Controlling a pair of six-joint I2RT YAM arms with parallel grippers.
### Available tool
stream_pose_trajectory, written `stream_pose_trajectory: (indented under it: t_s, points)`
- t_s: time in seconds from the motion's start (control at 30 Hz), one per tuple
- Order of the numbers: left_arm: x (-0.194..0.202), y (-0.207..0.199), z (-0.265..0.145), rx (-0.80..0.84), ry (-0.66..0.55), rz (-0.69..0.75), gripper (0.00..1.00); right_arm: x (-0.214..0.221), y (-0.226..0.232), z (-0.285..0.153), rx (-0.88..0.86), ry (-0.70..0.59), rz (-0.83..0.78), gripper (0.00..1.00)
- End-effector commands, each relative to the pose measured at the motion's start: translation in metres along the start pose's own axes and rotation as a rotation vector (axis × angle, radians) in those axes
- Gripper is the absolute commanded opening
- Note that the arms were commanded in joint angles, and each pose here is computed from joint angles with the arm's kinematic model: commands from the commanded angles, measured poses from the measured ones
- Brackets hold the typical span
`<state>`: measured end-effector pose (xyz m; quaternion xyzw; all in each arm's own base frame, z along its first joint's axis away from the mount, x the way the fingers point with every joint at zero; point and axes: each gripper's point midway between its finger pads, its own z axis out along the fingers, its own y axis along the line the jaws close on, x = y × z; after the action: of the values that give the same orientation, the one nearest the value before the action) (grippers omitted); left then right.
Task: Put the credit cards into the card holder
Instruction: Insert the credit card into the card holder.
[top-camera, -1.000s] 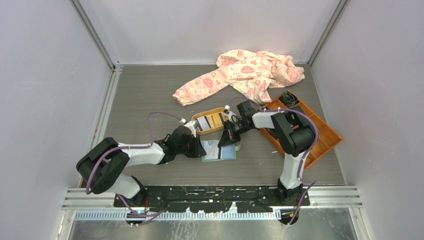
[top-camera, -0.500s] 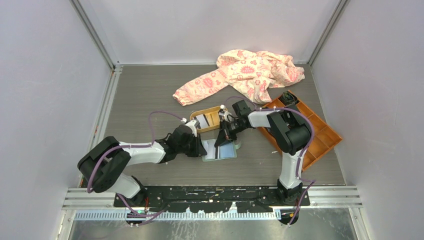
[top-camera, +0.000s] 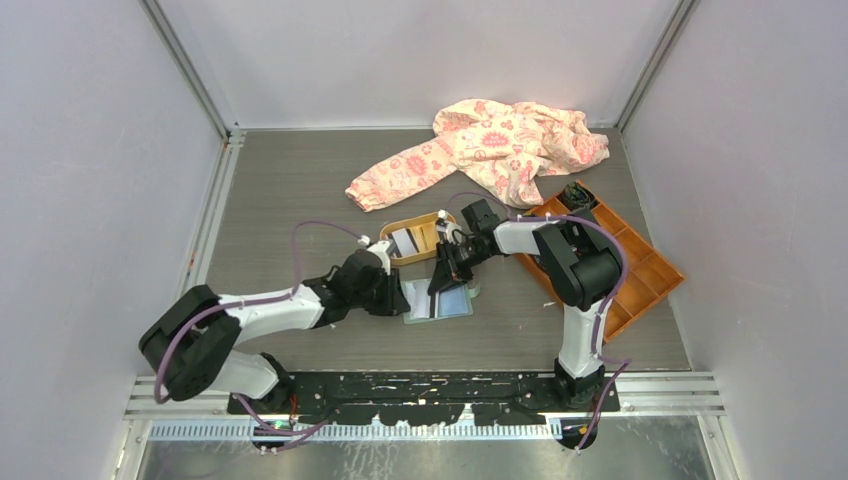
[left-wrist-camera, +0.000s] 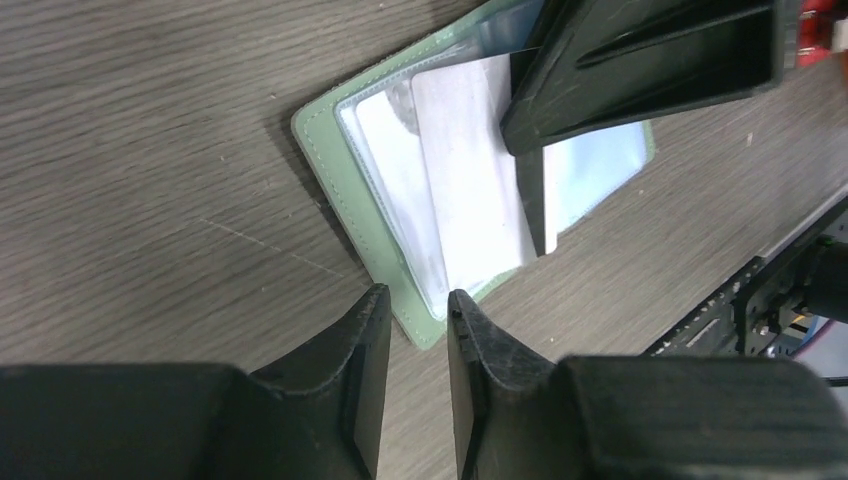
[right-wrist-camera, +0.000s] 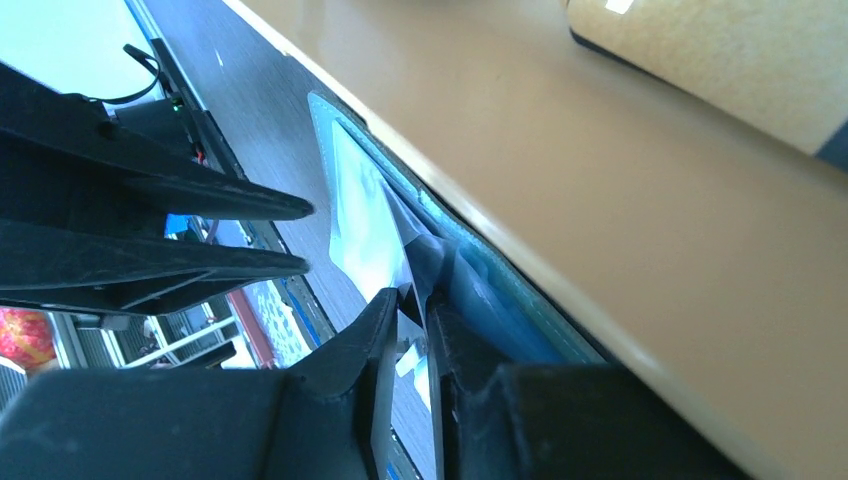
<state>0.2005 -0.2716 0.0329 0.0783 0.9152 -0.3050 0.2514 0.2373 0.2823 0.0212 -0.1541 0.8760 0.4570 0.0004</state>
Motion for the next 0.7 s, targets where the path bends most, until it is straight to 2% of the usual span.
stream_pose_trajectory:
  t_s: [0.0,0.13,0.3,0.5,0.67]
  points:
    - [-0.018,-0.014,-0.025,0.012,-0.063,0.032,0.29,-0.008,-0.006,0.002,0.043,-0.015,-0.041,0.23]
    - [-0.022,-0.043,-0.034,0.072,-0.110,0.051,0.29,-0.008,-0.006,0.002,0.041,-0.014,-0.039,0.23]
    - [-0.018,-0.084,-0.017,0.145,-0.123,0.102,0.25,-0.008,-0.008,0.003,0.044,-0.011,-0.036,0.23]
    - [-0.029,-0.102,0.018,0.098,-0.173,0.128,0.21,-0.008,-0.009,0.004,0.046,-0.008,-0.031,0.23]
    - [-0.029,-0.103,0.045,0.071,-0.169,0.136,0.21,-0.008,-0.008,0.004,0.046,-0.009,-0.033,0.23]
